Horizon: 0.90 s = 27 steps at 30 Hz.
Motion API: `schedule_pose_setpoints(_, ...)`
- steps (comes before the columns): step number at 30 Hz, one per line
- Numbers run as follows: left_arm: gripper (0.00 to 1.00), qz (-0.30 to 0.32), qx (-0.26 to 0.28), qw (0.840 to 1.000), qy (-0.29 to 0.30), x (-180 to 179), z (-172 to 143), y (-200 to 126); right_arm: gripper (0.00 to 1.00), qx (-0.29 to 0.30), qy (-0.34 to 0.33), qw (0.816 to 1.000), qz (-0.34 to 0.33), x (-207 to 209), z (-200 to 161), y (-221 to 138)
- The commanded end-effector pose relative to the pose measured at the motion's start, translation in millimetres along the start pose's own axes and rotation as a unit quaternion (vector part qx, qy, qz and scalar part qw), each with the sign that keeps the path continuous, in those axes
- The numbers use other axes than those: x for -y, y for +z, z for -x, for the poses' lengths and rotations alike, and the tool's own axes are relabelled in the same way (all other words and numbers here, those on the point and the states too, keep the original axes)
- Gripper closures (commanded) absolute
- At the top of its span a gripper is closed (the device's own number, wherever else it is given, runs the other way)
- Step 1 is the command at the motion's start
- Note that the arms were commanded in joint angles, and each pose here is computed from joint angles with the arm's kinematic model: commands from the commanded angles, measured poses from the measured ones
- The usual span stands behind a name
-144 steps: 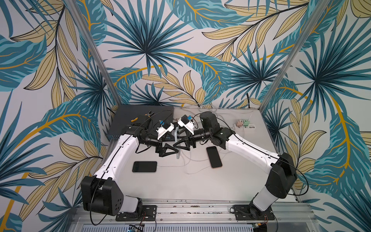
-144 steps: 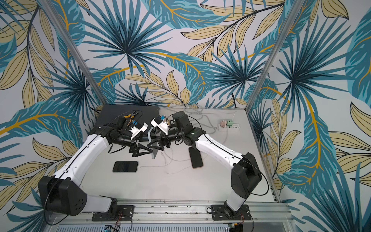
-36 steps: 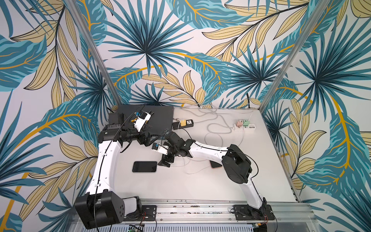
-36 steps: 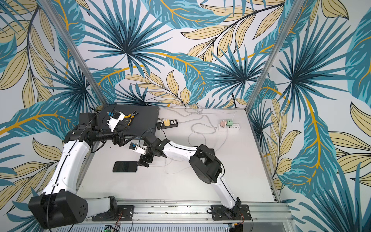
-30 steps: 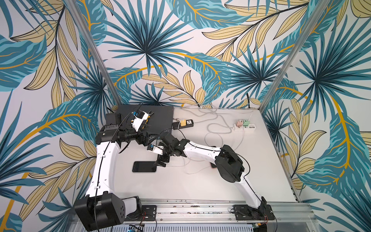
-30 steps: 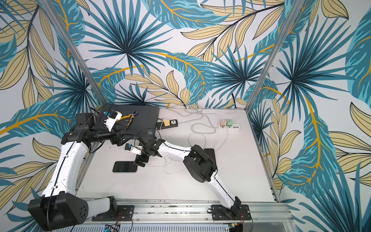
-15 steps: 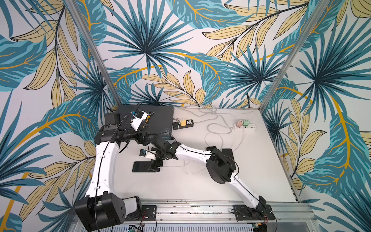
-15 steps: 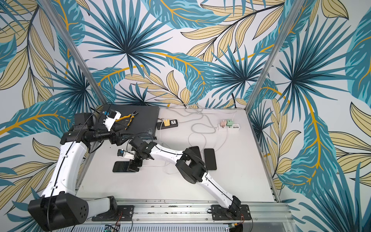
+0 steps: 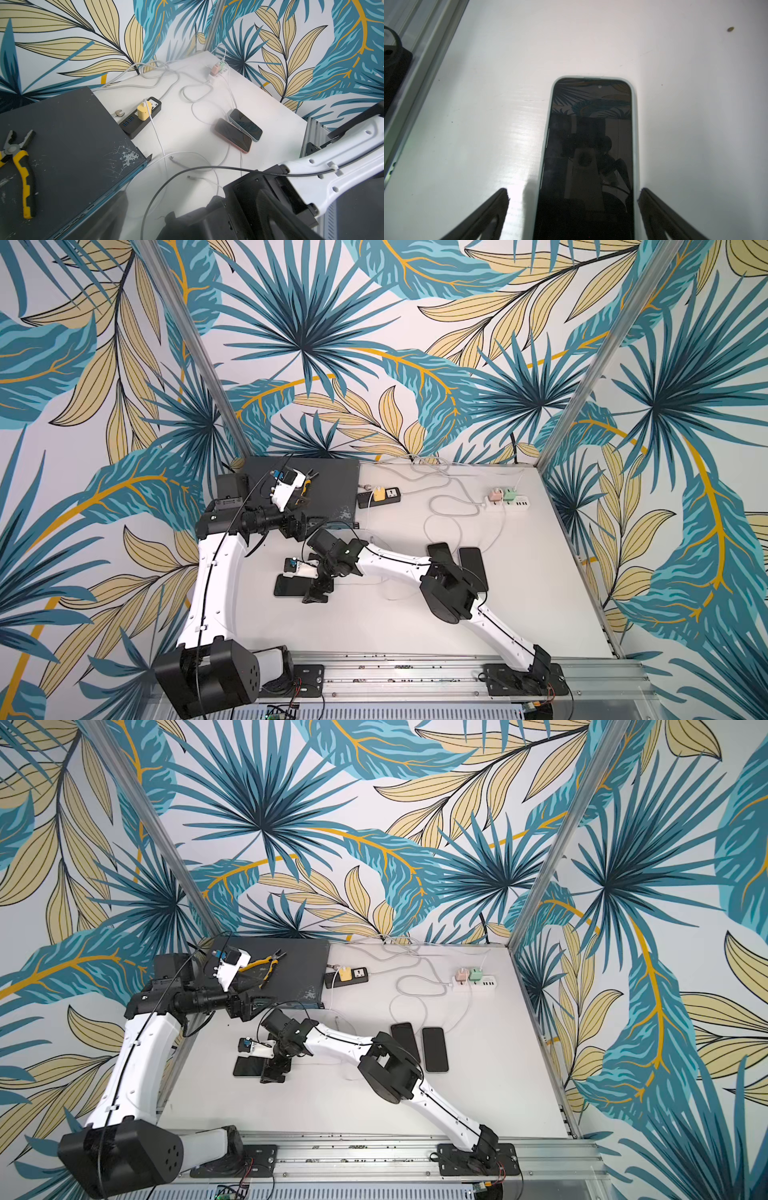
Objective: Unplug the charging cable from the phone
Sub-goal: Pick up the phone at the center of the board.
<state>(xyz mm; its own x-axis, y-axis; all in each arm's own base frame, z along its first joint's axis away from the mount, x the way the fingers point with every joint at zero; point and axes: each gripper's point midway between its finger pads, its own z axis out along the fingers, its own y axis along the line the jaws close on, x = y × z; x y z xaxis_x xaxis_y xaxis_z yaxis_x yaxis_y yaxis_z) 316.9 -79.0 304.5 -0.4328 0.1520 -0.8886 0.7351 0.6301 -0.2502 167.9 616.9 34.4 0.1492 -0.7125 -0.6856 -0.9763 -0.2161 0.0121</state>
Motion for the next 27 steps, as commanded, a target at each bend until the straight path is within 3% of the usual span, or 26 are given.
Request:
schedule_pose_setpoints(1, 0.00, 0.009, 0.012, 1.000, 0.017, 3, 11, -8, 0.00, -0.032, 0.014, 0.999, 0.003, -3, -23, 16)
schedule_pose_setpoints(10, 0.00, 0.009, 0.012, 1.000, 0.019, 3, 11, -8, 0.03, -0.058, 0.031, 0.998, -0.016, 1, -38, 21)
schedule_pose_setpoints(15, 0.00, 0.009, 0.012, 1.000, 0.020, 4, 12, -9, 0.15, -0.074, 0.040, 0.996, -0.027, 2, -45, 20)
schedule_pose_setpoints(20, 0.00, 0.009, 0.011, 1.000, 0.018, 4, 11, -8, 0.35, -0.066, 0.049, 0.996, -0.028, 1, -34, 8)
schedule_pose_setpoints(27, 0.00, 0.008, 0.011, 1.000, 0.014, 3, 11, -8, 0.49, -0.032, 0.076, 0.996, -0.044, 8, -7, -22)
